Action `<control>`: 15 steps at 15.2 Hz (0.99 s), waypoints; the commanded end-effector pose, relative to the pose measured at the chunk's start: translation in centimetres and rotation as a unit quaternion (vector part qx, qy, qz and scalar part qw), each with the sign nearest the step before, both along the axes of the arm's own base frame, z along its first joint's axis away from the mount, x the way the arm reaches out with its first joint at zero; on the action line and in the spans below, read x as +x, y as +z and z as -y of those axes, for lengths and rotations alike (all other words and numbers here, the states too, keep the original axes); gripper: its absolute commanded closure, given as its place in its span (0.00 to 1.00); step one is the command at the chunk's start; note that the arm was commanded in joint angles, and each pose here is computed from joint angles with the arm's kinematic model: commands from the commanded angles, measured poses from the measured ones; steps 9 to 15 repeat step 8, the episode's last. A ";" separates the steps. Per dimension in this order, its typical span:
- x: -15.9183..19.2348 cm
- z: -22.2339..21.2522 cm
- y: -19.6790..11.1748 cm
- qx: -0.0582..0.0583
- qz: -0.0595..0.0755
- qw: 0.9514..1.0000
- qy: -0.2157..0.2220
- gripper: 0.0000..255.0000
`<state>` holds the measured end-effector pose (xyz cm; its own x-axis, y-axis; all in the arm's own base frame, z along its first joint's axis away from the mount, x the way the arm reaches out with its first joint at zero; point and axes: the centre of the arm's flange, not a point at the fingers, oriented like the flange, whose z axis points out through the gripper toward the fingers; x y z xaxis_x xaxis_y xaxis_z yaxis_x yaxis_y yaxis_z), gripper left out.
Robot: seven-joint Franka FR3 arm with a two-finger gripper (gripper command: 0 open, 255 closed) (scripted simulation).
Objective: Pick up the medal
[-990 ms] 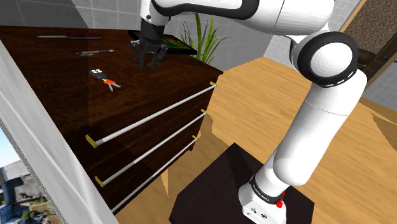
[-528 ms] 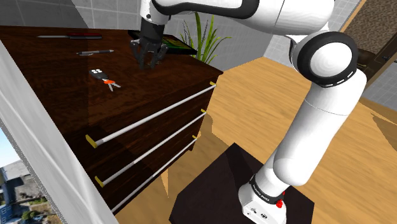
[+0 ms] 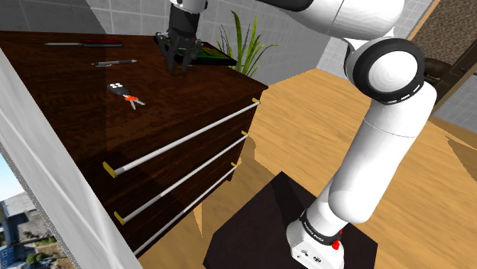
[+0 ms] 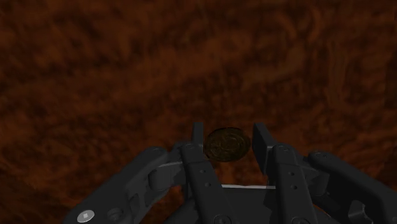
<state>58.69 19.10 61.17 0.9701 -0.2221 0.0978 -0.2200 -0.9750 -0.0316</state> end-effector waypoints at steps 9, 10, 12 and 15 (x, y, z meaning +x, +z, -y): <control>0.0 -0.1 3.9 0.000 0.000 1.000 0.000 1.00; 0.0 -0.1 3.9 0.000 0.000 1.000 0.000 1.00; 0.0 -0.1 3.9 0.000 0.000 1.000 0.000 1.00; 0.0 -0.1 3.9 0.000 0.000 1.000 0.000 1.00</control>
